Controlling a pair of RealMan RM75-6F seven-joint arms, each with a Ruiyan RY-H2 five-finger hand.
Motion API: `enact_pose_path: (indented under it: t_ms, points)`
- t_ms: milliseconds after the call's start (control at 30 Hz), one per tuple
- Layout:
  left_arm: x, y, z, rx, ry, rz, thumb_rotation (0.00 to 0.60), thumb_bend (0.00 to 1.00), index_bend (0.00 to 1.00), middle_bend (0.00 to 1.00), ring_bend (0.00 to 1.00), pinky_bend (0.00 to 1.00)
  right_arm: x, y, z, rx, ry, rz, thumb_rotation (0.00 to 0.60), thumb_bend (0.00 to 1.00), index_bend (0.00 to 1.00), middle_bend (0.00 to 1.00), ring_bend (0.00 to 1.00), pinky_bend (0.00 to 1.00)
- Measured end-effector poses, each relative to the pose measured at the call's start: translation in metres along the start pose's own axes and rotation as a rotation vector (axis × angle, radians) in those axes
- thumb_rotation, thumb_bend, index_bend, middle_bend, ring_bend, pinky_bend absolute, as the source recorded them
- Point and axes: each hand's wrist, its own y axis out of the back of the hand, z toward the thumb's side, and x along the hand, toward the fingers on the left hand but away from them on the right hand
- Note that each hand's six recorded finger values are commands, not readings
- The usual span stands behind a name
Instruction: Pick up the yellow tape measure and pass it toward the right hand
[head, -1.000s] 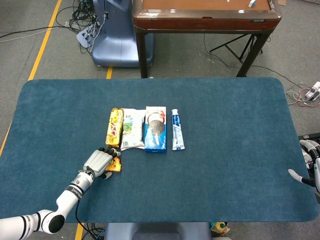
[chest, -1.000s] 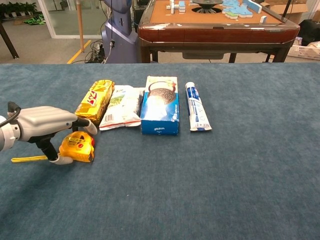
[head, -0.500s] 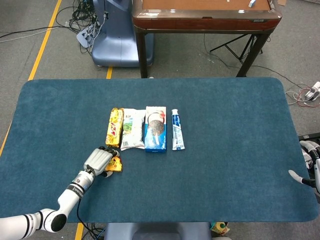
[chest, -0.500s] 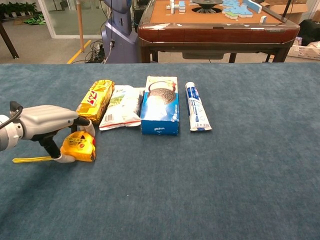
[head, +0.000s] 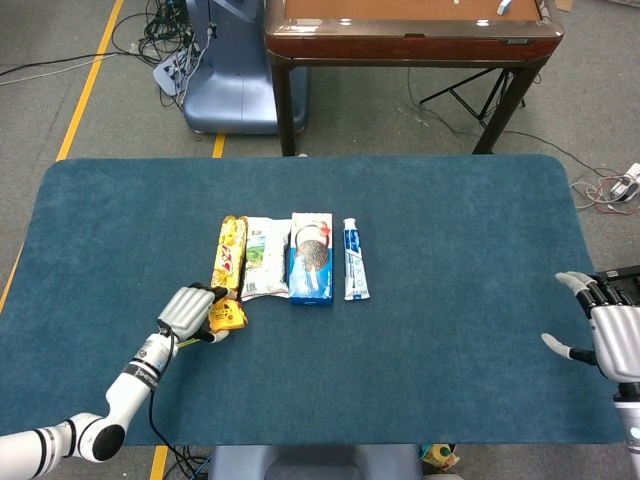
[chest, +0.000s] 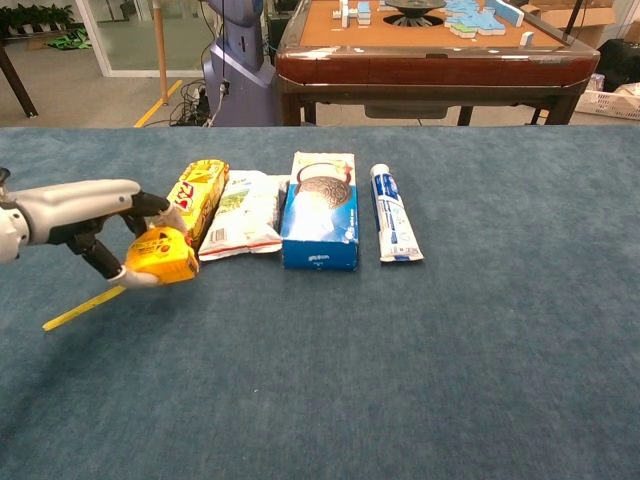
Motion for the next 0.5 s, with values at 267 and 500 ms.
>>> enact_pose_path:
  t_ms: [267, 500]
  points:
    - [-0.011, 0.034, 0.012, -0.163, 0.002, 0.004, 0.600, 0.25, 0.45, 0.46, 0.37, 0.24, -0.038, -0.005, 0.070, -0.094, 0.185, 0.063, 0.600, 0.08, 0.19, 0.17, 0.17, 0.24]
    - [-0.016, 0.060, 0.031, -0.230, -0.015, 0.010, 0.600, 0.25, 0.45, 0.46, 0.37, 0.24, -0.070, -0.013, 0.148, -0.185, 0.364, 0.097, 0.600, 0.08, 0.19, 0.17, 0.16, 0.24]
